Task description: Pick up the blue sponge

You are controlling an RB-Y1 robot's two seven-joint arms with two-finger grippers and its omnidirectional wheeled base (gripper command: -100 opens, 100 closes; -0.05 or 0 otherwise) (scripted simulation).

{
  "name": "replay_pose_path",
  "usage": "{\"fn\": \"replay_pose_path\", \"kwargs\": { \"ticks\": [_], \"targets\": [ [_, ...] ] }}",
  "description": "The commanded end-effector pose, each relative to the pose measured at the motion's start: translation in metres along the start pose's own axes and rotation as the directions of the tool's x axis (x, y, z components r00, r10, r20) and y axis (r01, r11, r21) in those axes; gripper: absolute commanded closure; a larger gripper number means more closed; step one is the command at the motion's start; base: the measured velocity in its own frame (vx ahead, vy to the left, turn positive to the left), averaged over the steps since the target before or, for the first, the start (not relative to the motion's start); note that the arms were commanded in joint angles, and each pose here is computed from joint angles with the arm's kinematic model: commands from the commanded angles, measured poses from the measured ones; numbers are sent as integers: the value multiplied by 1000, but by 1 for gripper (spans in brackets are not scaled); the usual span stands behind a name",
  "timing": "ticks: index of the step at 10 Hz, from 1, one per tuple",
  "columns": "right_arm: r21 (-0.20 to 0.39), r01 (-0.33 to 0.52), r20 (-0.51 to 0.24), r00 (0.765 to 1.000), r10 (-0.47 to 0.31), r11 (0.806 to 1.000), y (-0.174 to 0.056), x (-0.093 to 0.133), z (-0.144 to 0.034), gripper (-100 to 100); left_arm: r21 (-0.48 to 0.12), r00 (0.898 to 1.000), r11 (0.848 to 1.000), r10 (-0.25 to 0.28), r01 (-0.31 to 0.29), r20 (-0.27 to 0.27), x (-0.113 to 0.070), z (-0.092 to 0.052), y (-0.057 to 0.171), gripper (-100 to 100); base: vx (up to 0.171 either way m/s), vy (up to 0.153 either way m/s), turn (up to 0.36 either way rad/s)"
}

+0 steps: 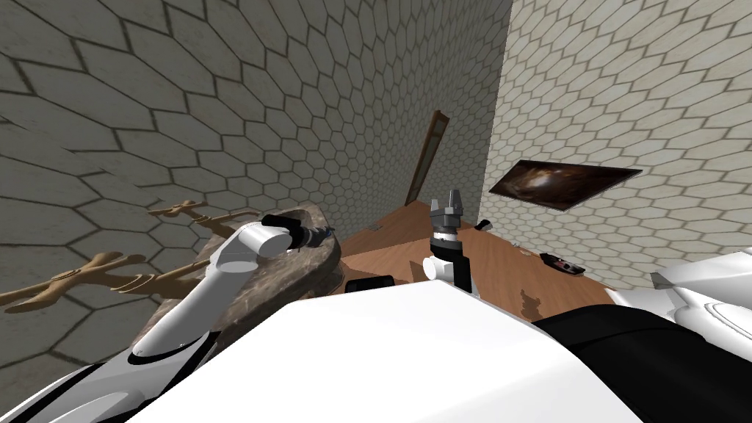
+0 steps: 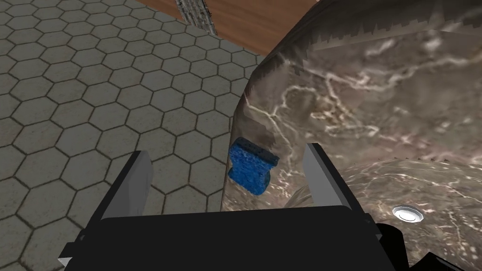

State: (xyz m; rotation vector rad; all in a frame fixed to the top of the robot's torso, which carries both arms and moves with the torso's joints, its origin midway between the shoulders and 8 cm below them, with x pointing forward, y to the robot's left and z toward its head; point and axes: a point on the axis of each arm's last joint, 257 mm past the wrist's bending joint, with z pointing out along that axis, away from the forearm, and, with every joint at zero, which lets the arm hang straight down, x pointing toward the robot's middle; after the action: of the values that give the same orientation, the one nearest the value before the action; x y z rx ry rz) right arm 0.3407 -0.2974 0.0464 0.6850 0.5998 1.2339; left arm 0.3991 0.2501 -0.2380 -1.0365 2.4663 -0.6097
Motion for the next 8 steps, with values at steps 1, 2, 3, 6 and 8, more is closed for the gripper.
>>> {"fn": "replay_pose_path", "kwargs": {
  "ticks": [1, 2, 3, 6, 8],
  "targets": [
    [0, 0, 0, 1000, 0, 1000, 0, 0, 0, 0, -70, 1000, 997, 15, -17, -22, -1, 0, 17, -100, 100, -14, -71],
    [0, 0, 0, 1000, 0, 1000, 0, 0, 0, 0, -96, 999, 995, 15, -17, -29, 1, -1, 23, -100, 80, -13, -36],
    [0, 0, 0, 1000, 0, 1000, 0, 0, 0, 0, -145, 999, 989, 26, -32, -45, -1, -3, 36, -100, 76, -24, -75],
    [0, 0, 0, 1000, 0, 1000, 0, 0, 0, 0, -225, 997, 973, 33, -48, -69, -1, -8, 57, -100, 80, -15, -42],
    [0, 0, 0, 1000, 0, 1000, 0, 0, 0, 0, -282, 995, 958, 39, -62, -87, -2, -14, 73, -100, 92, -2, -44]
  ]
}}
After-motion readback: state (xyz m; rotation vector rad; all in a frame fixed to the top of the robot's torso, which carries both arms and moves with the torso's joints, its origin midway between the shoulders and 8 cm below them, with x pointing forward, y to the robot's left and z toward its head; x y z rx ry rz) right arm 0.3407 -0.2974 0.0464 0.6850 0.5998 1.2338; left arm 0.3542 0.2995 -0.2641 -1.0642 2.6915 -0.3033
